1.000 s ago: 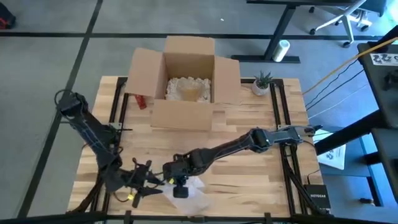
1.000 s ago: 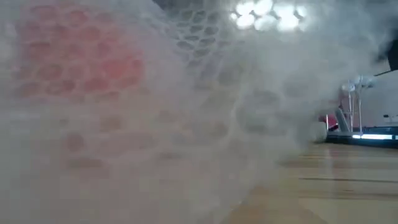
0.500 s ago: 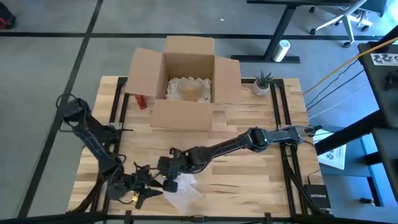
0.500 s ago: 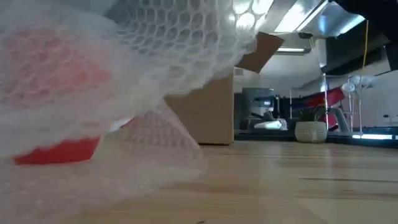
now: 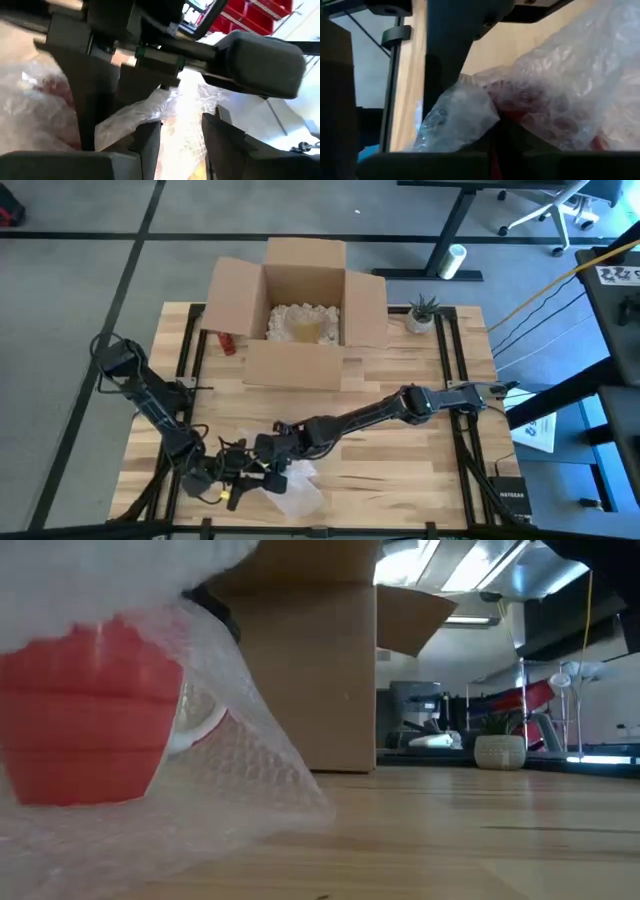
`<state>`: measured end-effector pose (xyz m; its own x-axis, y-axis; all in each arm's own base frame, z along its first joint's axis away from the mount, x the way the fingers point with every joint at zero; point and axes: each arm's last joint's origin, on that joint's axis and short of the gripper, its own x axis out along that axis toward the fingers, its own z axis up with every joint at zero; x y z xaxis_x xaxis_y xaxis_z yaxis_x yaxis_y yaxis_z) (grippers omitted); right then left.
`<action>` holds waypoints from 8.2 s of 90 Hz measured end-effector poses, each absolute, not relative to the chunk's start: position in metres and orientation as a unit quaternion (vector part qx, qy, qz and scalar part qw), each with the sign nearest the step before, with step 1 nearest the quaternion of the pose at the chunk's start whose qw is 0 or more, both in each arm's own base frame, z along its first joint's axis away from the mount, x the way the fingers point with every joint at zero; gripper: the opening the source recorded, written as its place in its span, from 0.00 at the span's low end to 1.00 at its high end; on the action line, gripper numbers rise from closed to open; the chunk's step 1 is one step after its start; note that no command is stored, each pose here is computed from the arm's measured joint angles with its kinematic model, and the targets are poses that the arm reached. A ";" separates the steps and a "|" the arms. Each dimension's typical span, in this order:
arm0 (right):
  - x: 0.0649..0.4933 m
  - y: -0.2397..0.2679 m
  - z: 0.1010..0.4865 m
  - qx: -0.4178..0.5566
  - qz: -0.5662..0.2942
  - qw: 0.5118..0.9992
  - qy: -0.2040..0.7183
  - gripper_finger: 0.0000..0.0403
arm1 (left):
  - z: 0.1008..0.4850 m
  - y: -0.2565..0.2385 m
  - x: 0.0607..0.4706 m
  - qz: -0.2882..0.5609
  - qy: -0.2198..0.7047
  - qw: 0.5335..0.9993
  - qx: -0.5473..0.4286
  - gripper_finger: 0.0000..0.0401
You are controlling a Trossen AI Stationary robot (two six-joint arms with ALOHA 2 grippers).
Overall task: Wrap mug
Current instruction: Wrap the red mug with bubble wrap
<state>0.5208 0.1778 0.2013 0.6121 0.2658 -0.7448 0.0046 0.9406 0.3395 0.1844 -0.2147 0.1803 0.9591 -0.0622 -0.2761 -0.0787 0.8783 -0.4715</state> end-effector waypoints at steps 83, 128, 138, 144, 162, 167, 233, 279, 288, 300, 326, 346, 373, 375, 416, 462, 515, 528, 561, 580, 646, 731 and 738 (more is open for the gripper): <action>0.493 0.174 0.273 0.057 -0.018 0.924 0.378 0.00 | 0.173 -0.203 0.191 0.039 0.174 0.956 -0.233 0.32; 0.496 0.182 0.241 0.082 0.050 0.893 0.439 0.00 | 0.193 -0.195 0.186 0.032 0.155 0.965 -0.210 0.32; 0.501 0.178 0.232 0.090 0.050 0.890 0.444 0.00 | 0.206 -0.193 0.175 0.020 0.150 0.966 -0.209 0.32; 0.505 0.174 0.222 0.098 0.046 0.885 0.453 0.00 | 0.209 -0.193 0.167 0.023 0.153 0.966 -0.206 0.32; 0.513 0.166 0.209 0.137 0.055 0.875 0.461 0.00 | 0.211 -0.192 0.143 0.025 0.175 0.965 -0.193 0.28; 0.516 0.164 0.204 0.140 0.053 0.876 0.460 0.00 | 0.209 -0.192 0.139 0.022 0.185 0.965 -0.183 0.25; 0.525 0.146 0.217 0.168 0.025 0.889 0.424 0.00 | 0.192 -0.189 0.167 0.046 0.198 0.965 -0.163 0.00; 0.479 0.156 0.279 0.131 0.003 0.876 0.465 0.00 | 0.181 -0.162 0.183 0.114 0.240 0.952 -0.148 0.00; 0.462 0.160 0.284 0.091 -0.041 0.866 0.491 0.00 | 0.181 -0.160 0.185 0.115 0.243 0.951 -0.151 0.00; 0.439 0.170 0.293 0.070 -0.075 0.847 0.522 0.00 | 0.181 -0.159 0.186 0.116 0.243 0.950 -0.155 0.00; 0.403 0.224 0.247 0.040 -0.118 0.808 0.576 0.00 | 0.181 -0.159 0.186 0.118 0.243 0.947 -0.175 0.00; 0.369 0.258 0.210 0.066 -0.105 0.820 0.559 0.00 | 0.181 -0.162 0.184 0.098 0.257 0.944 -0.182 0.00; 0.262 0.243 0.171 0.184 -0.136 0.858 0.460 0.00 | 0.181 -0.163 0.184 0.094 0.259 0.943 -0.184 0.00; 0.252 0.238 0.168 0.190 -0.143 0.858 0.455 0.00 | 0.180 -0.163 0.184 0.094 0.259 0.943 -0.184 0.00; 0.301 0.197 0.171 0.224 -0.040 0.918 0.326 0.00 | 0.181 -0.147 0.197 0.134 0.249 0.938 -0.201 0.00; 0.411 0.197 0.227 0.106 0.077 0.946 0.297 0.00 | 0.181 -0.136 0.206 0.153 0.241 0.938 -0.195 0.00; 0.408 0.159 0.243 0.071 -0.064 0.891 0.444 0.00 | 0.182 -0.138 0.206 0.145 0.239 0.942 -0.186 0.00; 0.399 0.161 0.213 0.100 -0.059 0.870 0.479 0.00 | 0.182 -0.138 0.206 0.145 0.239 0.942 -0.186 0.00; 0.397 0.170 0.166 0.218 0.013 0.899 0.380 0.00 | 0.182 -0.138 0.206 0.145 0.239 0.942 -0.186 0.00; 0.399 0.172 0.155 0.215 0.011 0.898 0.385 0.00 | 0.183 -0.138 0.206 0.143 0.237 0.942 -0.189 0.00; 0.420 0.159 0.166 0.164 -0.012 0.952 0.259 0.00 | 0.183 -0.140 0.206 0.140 0.235 0.943 -0.191 0.00; 0.448 0.133 0.217 0.145 -0.022 0.943 0.300 0.00 | 0.185 -0.140 0.207 0.138 0.228 0.943 -0.197 0.00; 0.449 0.132 0.223 0.144 -0.021 0.940 0.309 0.00 | 0.185 -0.141 0.207 0.137 0.227 0.944 -0.198 0.00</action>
